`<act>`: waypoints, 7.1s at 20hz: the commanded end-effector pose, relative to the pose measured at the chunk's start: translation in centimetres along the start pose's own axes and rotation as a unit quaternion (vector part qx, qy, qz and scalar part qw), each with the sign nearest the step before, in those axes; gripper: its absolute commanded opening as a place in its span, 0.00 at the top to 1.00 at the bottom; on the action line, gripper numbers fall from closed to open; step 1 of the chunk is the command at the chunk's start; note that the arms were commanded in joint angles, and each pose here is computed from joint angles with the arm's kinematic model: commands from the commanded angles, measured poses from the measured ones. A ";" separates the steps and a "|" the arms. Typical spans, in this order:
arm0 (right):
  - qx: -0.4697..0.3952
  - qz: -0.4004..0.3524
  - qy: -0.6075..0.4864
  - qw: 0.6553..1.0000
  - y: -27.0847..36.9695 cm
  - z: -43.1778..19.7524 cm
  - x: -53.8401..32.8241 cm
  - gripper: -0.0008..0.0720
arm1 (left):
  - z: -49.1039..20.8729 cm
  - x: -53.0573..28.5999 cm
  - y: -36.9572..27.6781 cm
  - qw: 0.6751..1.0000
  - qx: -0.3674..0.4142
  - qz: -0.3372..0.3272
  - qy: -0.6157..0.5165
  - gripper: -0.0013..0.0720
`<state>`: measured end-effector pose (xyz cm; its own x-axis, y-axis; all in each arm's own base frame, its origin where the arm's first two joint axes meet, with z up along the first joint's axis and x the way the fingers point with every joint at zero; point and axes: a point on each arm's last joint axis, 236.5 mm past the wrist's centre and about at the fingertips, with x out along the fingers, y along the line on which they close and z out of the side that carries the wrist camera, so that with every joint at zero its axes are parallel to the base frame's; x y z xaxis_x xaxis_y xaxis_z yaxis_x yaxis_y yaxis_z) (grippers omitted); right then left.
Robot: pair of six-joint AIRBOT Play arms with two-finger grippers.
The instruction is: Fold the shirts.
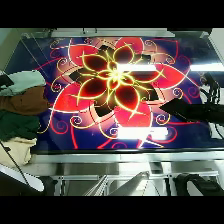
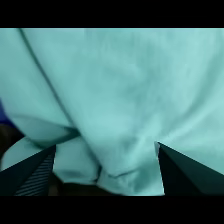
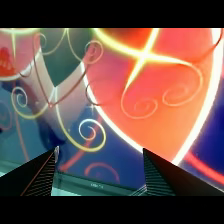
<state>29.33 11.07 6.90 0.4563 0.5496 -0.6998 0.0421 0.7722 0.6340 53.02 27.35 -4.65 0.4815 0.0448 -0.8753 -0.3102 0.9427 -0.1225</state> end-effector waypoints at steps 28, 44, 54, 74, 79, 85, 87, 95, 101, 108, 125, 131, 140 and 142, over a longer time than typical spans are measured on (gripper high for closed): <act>-0.036 -0.004 0.027 0.999 -1.0 -0.4 1.2 0.17 | -17.7 -20.7 -49.2 0.864 0.334 -0.352 0.133 0.42; -0.078 0.064 0.130 0.986 3.2 -8.0 17.5 0.17 | -21.1 -5.8 -26.5 0.952 0.118 -0.182 0.216 0.01; 0.002 0.164 0.102 0.981 6.5 -7.8 22.2 0.56 | -20.4 -0.3 -30.0 0.931 0.161 -0.198 0.262 0.01; -0.080 0.209 -0.149 0.963 5.4 8.6 -0.3 0.96 | -10.1 -19.7 -31.0 0.945 0.141 -0.287 0.073 0.96; -0.132 0.180 -0.226 0.948 4.9 9.0 -7.9 0.96 | -12.0 -29.2 -32.6 0.921 0.186 -0.339 0.044 0.96; -0.234 0.163 -0.293 0.913 9.0 7.7 -12.3 0.96 | -13.4 -38.0 -33.3 0.911 0.233 -0.338 -0.045 0.96; -0.229 0.139 -0.320 0.909 8.4 9.8 -11.6 0.96 | -12.6 -37.7 -34.5 0.907 0.233 -0.346 -0.062 0.96; -0.094 0.085 -0.154 0.980 -1.7 11.1 7.4 0.96 | -15.2 -20.5 -37.9 0.902 0.197 -0.358 0.138 0.96; -0.070 0.077 -0.126 0.987 -4.0 12.0 10.6 0.46 | -14.0 -11.1 -33.8 0.921 0.117 -0.328 0.173 0.52; -0.095 0.026 -0.062 0.993 -5.8 9.3 10.1 0.46 | -24.5 -12.9 -32.0 0.873 0.079 -0.327 0.352 0.52; -0.083 0.048 -0.018 0.995 -6.1 7.5 9.3 0.46 | -36.6 -5.7 -35.9 0.893 0.074 -0.265 0.356 0.52; -0.086 0.042 -0.022 0.995 -6.5 7.7 9.5 0.97 | -33.0 -6.5 -38.6 0.897 0.063 -0.302 0.317 0.96; -0.208 0.020 -0.222 0.952 1.4 16.4 -6.5 0.96 | -13.3 -31.4 -41.9 0.893 0.182 -0.412 -0.014 0.96; -0.293 0.014 -0.318 0.901 8.6 16.6 -15.8 0.96 | -10.2 -44.0 -40.2 0.868 0.206 -0.417 -0.173 0.96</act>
<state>41.50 3.88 16.72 0.7733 0.4738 -0.4213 -0.2992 0.8585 0.4163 40.67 -18.13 19.78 0.4338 -0.7049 -0.5612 0.4141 0.7092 -0.5706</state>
